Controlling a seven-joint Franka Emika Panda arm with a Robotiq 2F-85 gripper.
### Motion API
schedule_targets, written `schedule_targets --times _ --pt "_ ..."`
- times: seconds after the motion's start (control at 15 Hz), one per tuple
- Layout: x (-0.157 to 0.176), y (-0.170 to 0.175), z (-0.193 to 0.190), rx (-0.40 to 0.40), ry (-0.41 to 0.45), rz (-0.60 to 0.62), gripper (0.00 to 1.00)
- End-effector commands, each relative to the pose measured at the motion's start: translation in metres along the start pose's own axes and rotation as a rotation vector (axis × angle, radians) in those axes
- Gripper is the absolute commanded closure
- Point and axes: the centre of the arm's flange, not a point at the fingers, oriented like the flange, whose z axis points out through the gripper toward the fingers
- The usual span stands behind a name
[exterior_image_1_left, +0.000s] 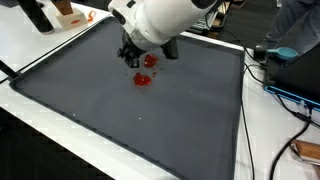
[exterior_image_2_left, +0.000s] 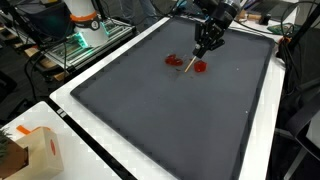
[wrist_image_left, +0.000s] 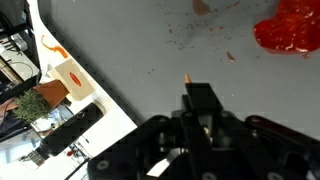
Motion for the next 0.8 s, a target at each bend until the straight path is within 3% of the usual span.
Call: schedule_targets --times 0.0,0.73 --pt "0.006 -0.008 0.001 0.010 0.003 -0.026 0.97" --pt "0.020 0.001 -0.001 0.119 -0.104 -0.092 0.97"
